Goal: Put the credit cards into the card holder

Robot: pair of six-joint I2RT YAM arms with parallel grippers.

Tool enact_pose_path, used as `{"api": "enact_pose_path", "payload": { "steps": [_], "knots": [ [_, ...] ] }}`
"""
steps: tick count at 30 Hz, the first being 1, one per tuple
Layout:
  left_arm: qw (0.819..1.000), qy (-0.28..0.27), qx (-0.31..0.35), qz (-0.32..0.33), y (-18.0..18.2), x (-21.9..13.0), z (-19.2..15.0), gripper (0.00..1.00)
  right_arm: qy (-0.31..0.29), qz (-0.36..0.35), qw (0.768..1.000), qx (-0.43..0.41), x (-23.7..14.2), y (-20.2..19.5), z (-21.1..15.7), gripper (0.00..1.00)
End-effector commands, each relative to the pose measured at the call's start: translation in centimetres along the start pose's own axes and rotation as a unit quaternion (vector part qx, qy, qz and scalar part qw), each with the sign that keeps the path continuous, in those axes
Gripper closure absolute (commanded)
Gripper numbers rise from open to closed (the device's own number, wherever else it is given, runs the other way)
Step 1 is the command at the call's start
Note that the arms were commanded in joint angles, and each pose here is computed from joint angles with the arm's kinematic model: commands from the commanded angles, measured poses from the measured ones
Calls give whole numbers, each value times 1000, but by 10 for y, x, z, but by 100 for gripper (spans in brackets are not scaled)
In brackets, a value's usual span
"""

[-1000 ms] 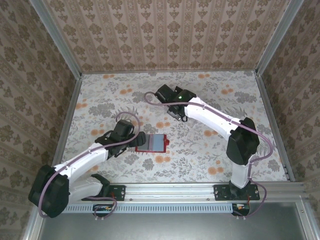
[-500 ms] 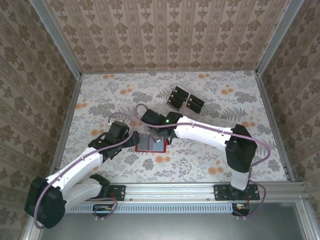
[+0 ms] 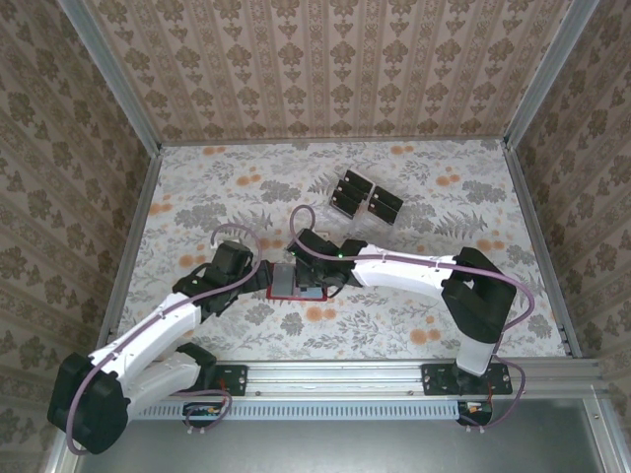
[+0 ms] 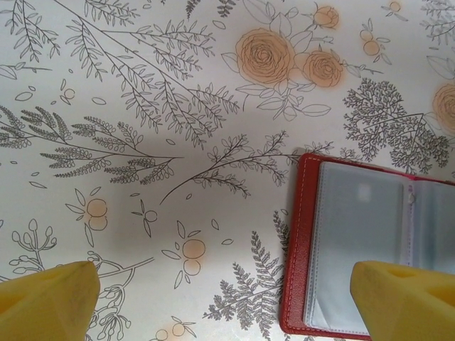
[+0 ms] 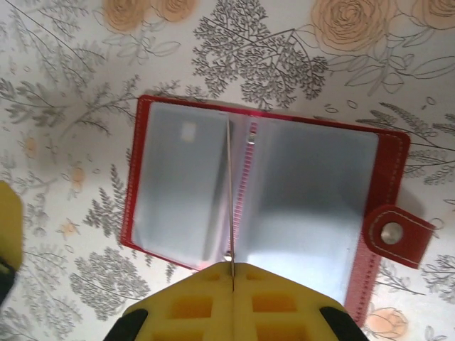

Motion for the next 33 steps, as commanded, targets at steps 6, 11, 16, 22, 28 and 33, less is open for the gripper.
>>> {"api": "enact_pose_path", "payload": {
  "steps": [6, 11, 16, 22, 28, 33],
  "knots": [
    [1000, 7, -8, 0, 2, 4, -4, 0, 7, 10, 1000, 27, 7, -1, -5, 100],
    [1000, 8, -8, 1, 2, 4, -4, 0, 19, 0, 999, 27, 19, -10, -14, 100],
    [1000, 13, -7, 0, 1, 5, -5, 0, 41, -6, 999, 29, 31, -23, -25, 100],
    [1000, 20, -5, -3, 0, 7, -8, 0, 47, -18, 998, 29, 29, -46, -26, 100],
    [1000, 28, -2, -12, -6, 10, -10, 0, 53, -37, 998, 12, 21, -68, -22, 100],
    [999, 38, 7, -28, -16, 15, -12, 0, 54, -30, 998, -4, 17, -76, -14, 100]
  ]
}}
Point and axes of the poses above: each hand's point on the last joint's axis, 136 mm out from that joint toward the fingers, its own x axis out along the fingers, its own y axis along the line the jaws close on, z = x × y, the point moved 1 cm from there along -x, back along the fingers, and after that the axes turned 10 degrees about -x, right-handed, at the moved point
